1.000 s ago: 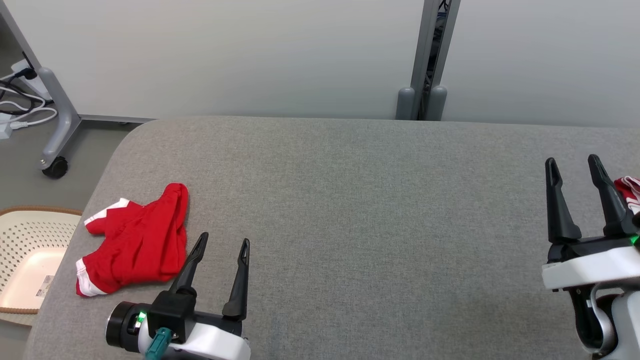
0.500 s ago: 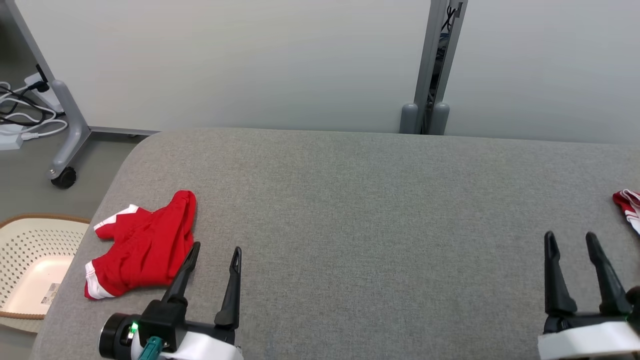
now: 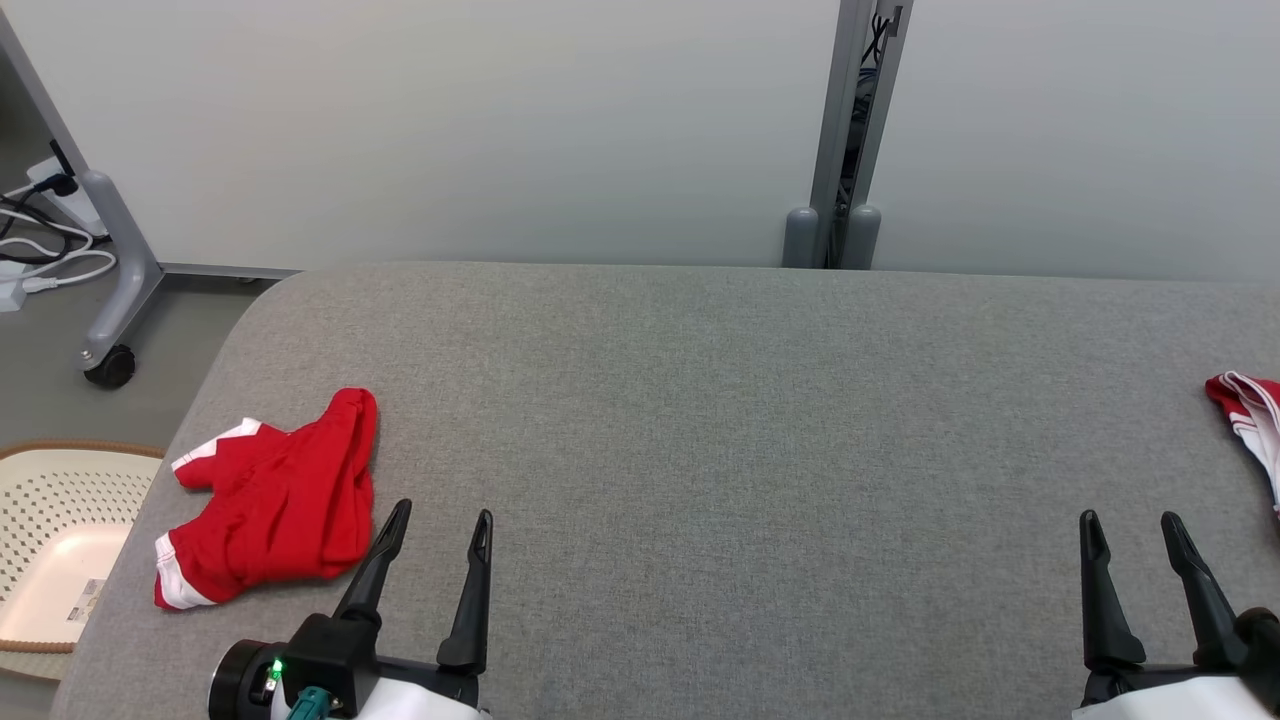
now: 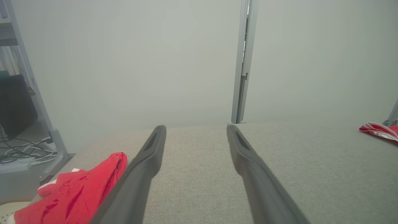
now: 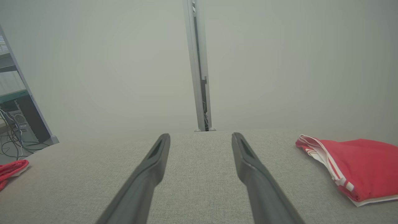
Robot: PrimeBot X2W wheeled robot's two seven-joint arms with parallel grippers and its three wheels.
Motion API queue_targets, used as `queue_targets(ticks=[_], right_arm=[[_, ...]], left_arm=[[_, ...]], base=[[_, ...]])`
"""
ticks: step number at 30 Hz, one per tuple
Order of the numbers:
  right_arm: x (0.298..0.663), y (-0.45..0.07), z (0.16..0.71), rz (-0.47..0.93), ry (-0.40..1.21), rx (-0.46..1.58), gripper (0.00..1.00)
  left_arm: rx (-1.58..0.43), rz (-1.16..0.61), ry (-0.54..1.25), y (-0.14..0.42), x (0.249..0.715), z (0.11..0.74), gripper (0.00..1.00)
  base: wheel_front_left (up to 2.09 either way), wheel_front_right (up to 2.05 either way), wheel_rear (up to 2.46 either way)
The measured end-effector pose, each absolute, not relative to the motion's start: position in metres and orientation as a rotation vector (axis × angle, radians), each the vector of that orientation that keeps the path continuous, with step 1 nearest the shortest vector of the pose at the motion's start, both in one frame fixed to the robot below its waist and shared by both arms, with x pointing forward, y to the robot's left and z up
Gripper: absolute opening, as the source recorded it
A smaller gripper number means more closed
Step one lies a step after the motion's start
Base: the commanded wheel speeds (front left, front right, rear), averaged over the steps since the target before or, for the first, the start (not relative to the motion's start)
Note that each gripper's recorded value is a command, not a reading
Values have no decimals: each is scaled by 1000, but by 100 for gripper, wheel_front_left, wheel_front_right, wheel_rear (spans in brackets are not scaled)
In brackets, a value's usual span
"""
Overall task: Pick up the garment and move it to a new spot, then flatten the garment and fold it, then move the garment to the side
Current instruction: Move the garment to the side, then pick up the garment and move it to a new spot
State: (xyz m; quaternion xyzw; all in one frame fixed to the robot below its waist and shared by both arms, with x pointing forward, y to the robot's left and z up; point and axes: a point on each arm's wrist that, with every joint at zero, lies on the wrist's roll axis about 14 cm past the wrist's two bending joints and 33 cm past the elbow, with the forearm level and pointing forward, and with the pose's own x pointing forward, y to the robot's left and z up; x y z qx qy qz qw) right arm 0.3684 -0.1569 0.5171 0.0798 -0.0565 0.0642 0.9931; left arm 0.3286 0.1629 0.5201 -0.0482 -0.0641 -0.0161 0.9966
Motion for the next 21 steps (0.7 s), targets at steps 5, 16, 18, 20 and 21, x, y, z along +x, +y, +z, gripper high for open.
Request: queue_targets(ticks=[5,16,18,20,21], right_arm=[[370,-156,518,131,-116,167,100],[370,-152,520,143,-120,168,100],[370,-151,519,145,-119,169,100],[371,-151,519,145,-118,170,100],[371,-151,519,146,-118,170,100]], left_arm=[[-96,-35,-126,162,329,520,100],[-94,-32,-128,163,329,520,100],[-94,-32,-127,163,329,520,100],[-94,-31,-126,163,329,520,100],[-94,-31,-127,164,329,520,100]], base=[[0,0,0],[0,0,0],[0,0,0],[0,0,0],[0,0,0]])
